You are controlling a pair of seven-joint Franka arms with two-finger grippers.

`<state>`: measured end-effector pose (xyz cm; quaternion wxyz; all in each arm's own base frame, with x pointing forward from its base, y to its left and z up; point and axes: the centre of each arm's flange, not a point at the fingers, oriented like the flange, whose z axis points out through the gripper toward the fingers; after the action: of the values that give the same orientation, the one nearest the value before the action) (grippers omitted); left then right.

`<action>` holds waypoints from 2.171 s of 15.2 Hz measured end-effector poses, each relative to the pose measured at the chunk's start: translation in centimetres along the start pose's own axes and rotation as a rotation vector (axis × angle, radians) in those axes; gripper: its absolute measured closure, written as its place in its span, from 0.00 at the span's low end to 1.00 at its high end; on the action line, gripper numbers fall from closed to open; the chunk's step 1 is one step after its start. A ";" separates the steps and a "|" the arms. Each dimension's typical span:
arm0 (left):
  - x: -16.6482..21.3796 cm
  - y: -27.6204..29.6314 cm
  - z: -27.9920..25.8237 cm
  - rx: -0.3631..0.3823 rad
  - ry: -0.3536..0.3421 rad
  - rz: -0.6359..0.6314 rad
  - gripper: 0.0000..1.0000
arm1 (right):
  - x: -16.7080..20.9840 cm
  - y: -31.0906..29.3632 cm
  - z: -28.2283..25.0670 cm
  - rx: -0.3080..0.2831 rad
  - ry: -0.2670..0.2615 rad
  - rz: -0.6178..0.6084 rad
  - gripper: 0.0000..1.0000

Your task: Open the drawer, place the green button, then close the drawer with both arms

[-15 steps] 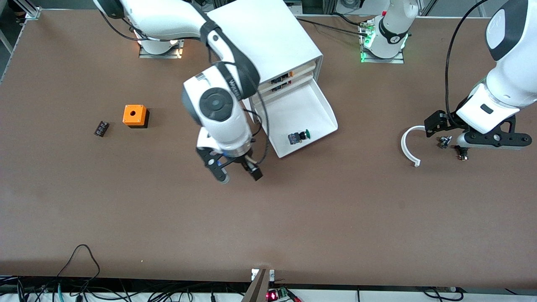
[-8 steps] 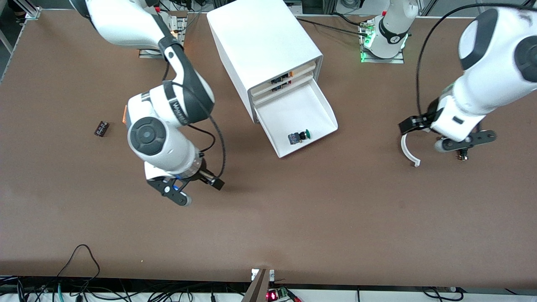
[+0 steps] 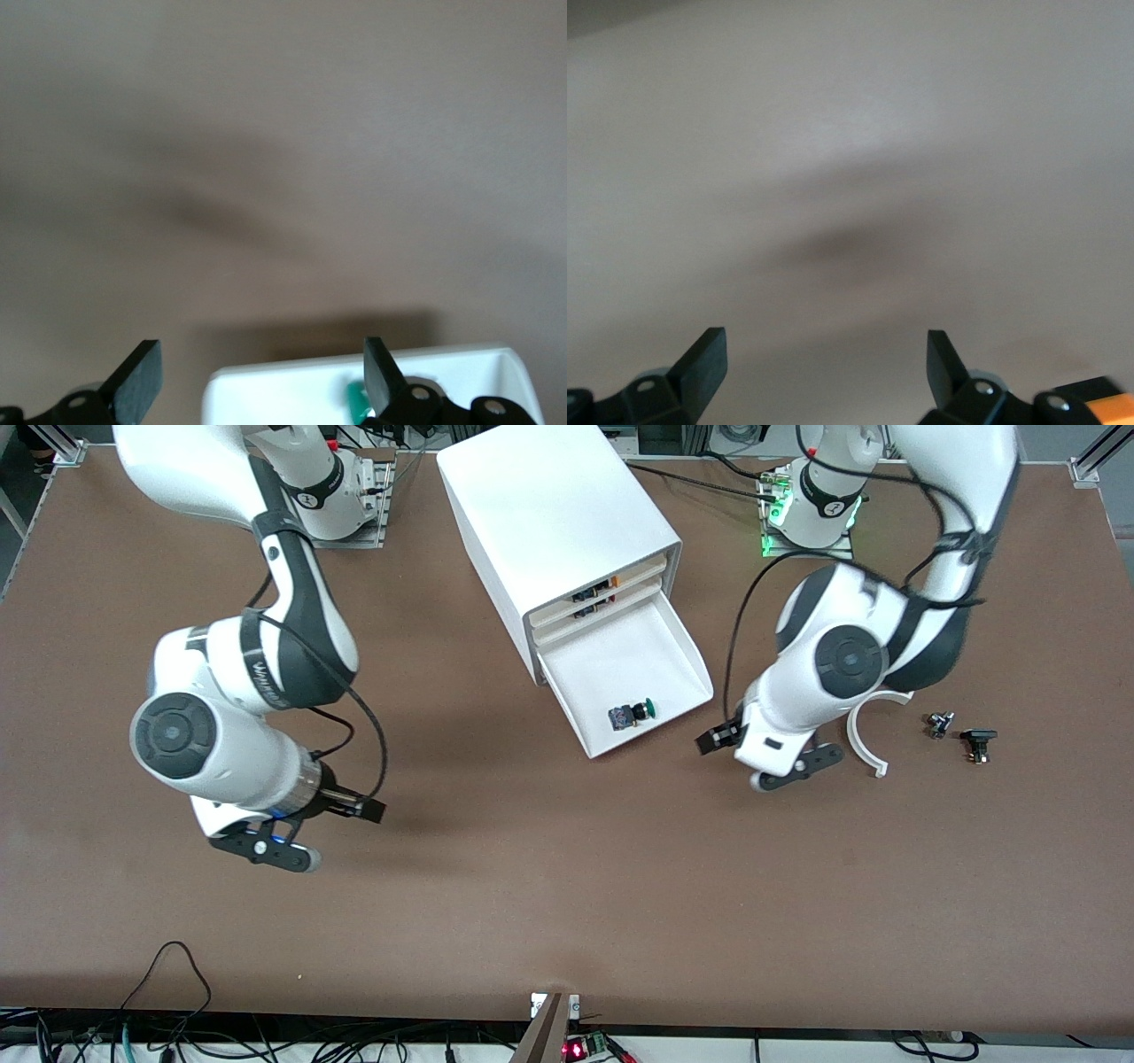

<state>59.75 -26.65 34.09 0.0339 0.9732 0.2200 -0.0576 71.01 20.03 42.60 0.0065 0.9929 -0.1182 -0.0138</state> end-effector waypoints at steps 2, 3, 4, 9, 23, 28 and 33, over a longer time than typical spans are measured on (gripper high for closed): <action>-1.0 1.1 3.8 -0.046 0.030 -0.023 0.00 | 0.0 2.3 -0.8 -0.010 -0.002 -0.050 0.00; -1.5 1.3 5.5 -0.057 0.036 -0.026 0.00 | 0.0 3.4 -1.1 -0.014 -0.003 -0.072 0.00; -2.2 1.3 6.9 -0.058 0.034 -0.026 0.00 | 0.0 4.6 -1.4 -0.015 -0.001 -0.093 0.00; -4.9 2.7 10.6 -0.037 0.008 -0.023 0.00 | -1.2 9.3 -2.8 -0.003 0.002 -0.146 0.00; -11.5 5.5 13.1 0.047 -0.065 0.031 0.00 | -9.6 15.5 -12.6 0.031 0.028 -0.157 0.00; -17.4 7.1 14.3 0.071 -0.118 0.072 0.00 | -10.2 17.1 -14.2 0.045 0.033 -0.138 0.00; -22.1 8.1 14.9 0.081 -0.152 0.095 0.00 | -10.8 17.3 -14.9 0.045 0.031 -0.132 0.00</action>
<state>42.02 -44.64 22.45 0.0137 0.9760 0.1676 -0.1384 56.90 5.89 58.05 -0.0149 0.9985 -0.0526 0.0038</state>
